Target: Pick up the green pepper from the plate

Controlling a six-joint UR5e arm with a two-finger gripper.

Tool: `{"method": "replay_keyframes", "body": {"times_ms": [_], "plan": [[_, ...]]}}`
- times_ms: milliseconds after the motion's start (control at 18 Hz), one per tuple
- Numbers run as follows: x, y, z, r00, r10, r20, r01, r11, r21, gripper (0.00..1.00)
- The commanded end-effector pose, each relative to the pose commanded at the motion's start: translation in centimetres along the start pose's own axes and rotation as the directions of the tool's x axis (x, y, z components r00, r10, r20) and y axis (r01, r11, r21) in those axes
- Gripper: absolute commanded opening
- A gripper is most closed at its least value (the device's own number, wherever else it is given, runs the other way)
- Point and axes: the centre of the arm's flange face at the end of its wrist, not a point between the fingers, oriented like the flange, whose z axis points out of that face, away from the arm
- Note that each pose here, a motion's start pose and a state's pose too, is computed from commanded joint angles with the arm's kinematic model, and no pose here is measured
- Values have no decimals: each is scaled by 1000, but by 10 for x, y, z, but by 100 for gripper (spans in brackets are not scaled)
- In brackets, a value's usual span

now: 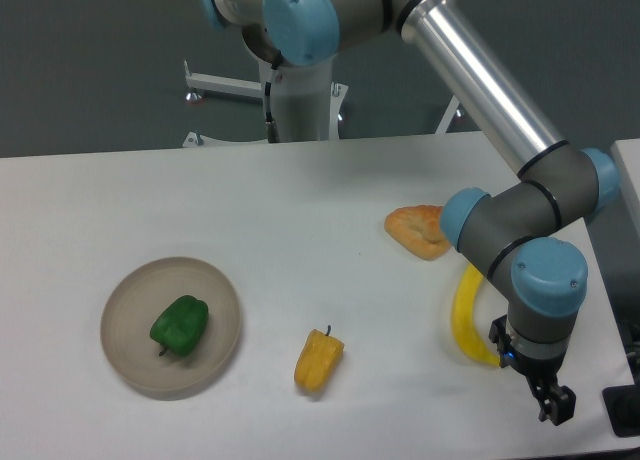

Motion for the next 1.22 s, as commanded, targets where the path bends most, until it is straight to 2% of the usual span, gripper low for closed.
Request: {"method": "replay_keyframes", "body": {"times_ms": [389,611,722,833,1056,1167,1222], "plan": [[1,-5,1,1000,-8,-1,8,1000,-1,100],[1,-12,-13,1000,-18,8,18,1000,1,100],[5,-25,-31,997,-73,6,73,997,5,100],[19,-40,-52,987,-155,-35,155,988,6,100],[55,-83,-88,949,-304,-88,307,951,26,100],[86,-118,-111,891,-425,-161,439,896,69,100],[105,-136,-124,851,-486,-200,510,855,91,100]]}}
